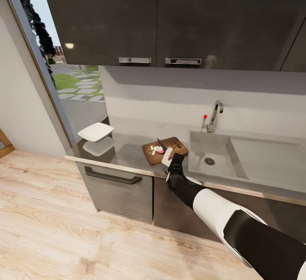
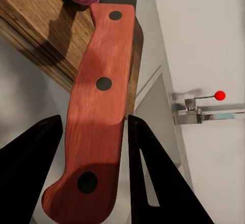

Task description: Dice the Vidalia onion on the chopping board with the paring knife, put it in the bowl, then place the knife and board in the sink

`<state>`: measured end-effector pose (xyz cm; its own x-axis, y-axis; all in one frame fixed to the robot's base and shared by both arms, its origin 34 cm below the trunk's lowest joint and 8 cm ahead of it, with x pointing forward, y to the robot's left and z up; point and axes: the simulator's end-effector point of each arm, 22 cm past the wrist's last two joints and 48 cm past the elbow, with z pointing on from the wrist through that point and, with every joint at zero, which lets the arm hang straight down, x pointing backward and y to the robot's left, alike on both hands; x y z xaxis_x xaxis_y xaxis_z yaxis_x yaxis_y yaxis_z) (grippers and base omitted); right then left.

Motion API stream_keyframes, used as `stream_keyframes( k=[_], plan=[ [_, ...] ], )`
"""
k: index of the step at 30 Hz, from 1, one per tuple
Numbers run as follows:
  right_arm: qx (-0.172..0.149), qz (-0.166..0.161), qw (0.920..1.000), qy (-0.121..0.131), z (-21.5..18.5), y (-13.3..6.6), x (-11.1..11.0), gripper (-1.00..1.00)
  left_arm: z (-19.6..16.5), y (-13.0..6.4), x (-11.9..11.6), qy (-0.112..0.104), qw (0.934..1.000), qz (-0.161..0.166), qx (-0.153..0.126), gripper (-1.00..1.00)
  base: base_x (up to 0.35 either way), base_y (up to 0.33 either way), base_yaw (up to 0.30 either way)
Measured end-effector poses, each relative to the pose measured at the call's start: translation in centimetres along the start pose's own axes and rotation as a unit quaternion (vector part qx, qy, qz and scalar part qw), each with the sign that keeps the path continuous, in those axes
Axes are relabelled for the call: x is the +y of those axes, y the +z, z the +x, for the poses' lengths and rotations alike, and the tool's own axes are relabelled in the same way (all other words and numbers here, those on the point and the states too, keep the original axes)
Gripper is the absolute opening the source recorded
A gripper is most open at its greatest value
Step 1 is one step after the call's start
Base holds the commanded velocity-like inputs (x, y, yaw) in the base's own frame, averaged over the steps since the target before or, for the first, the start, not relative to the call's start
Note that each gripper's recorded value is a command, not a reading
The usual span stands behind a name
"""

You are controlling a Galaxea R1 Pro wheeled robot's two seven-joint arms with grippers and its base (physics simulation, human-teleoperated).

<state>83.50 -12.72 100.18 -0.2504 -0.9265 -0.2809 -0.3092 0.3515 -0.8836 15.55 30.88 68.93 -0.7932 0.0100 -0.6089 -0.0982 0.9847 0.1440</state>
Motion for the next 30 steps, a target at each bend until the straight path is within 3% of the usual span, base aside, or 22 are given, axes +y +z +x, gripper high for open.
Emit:
stream_keyframes(
  k=[30],
  plan=[
    [0.005, -0.003, 1.0, -0.004, 0.6, 0.12, 0.33, -1.0, 0.0, 0.0, 0.0, 0.0, 1.0, 0.0, 0.0, 1.0, 0.0, 0.0, 0.0]
  ],
)
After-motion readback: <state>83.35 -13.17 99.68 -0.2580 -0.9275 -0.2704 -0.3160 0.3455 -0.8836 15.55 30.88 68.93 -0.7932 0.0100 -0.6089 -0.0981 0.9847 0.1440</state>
